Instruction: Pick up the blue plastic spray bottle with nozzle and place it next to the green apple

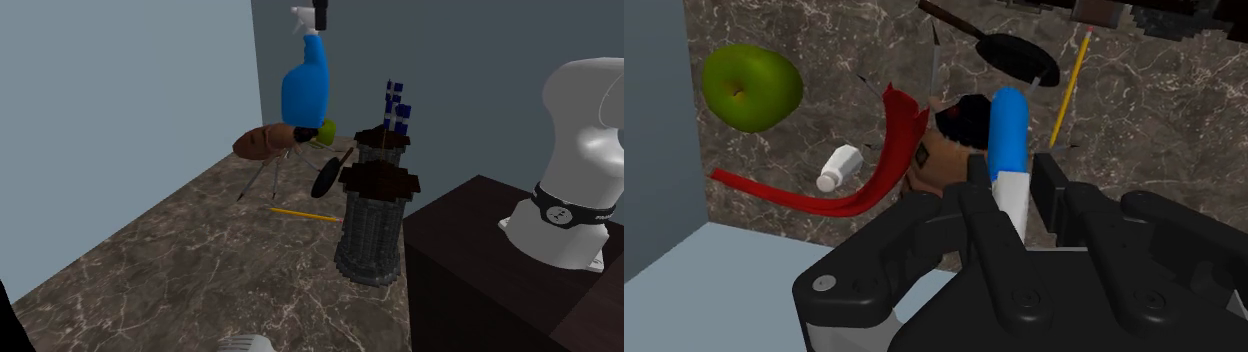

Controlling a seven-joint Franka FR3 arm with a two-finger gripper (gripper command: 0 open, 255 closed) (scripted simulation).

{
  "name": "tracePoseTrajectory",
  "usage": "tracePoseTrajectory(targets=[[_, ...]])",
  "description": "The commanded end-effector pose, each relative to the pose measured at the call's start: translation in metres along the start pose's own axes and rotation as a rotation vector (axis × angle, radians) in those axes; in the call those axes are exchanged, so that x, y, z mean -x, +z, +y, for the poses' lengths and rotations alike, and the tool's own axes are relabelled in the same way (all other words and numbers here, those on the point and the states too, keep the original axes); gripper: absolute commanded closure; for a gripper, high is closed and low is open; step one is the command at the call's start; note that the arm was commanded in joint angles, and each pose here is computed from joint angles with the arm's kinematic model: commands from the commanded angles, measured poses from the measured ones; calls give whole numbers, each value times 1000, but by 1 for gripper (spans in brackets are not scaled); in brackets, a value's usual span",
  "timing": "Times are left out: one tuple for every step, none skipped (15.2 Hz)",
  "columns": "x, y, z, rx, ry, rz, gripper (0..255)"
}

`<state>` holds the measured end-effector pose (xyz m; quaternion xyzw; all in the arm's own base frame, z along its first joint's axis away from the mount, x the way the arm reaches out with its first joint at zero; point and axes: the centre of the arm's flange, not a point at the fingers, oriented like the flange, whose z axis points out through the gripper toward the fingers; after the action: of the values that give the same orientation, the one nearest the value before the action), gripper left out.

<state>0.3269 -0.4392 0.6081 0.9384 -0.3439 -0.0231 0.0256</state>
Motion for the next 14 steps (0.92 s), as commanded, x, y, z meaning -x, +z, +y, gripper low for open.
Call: tracePoseTrajectory(targets=[[12,5,24,1,0,0,255],[17,6,36,1,0,0,255],[22,7,48,1,0,0,255],[27,8,60,1,0,0,255],[33,9,72,1,0,0,255],[38,9,84,1,0,0,255],[43,10,96,1,0,0,255],[48,11,109,1,0,0,255],[54,12,121,1,0,0,255],[59,13,133,1,0,0,255],[64,14,145,1,0,0,255],[69,15,157,1,0,0,255],[74,16,169,1,0,0,255],[80,17,181,1,0,0,255]])
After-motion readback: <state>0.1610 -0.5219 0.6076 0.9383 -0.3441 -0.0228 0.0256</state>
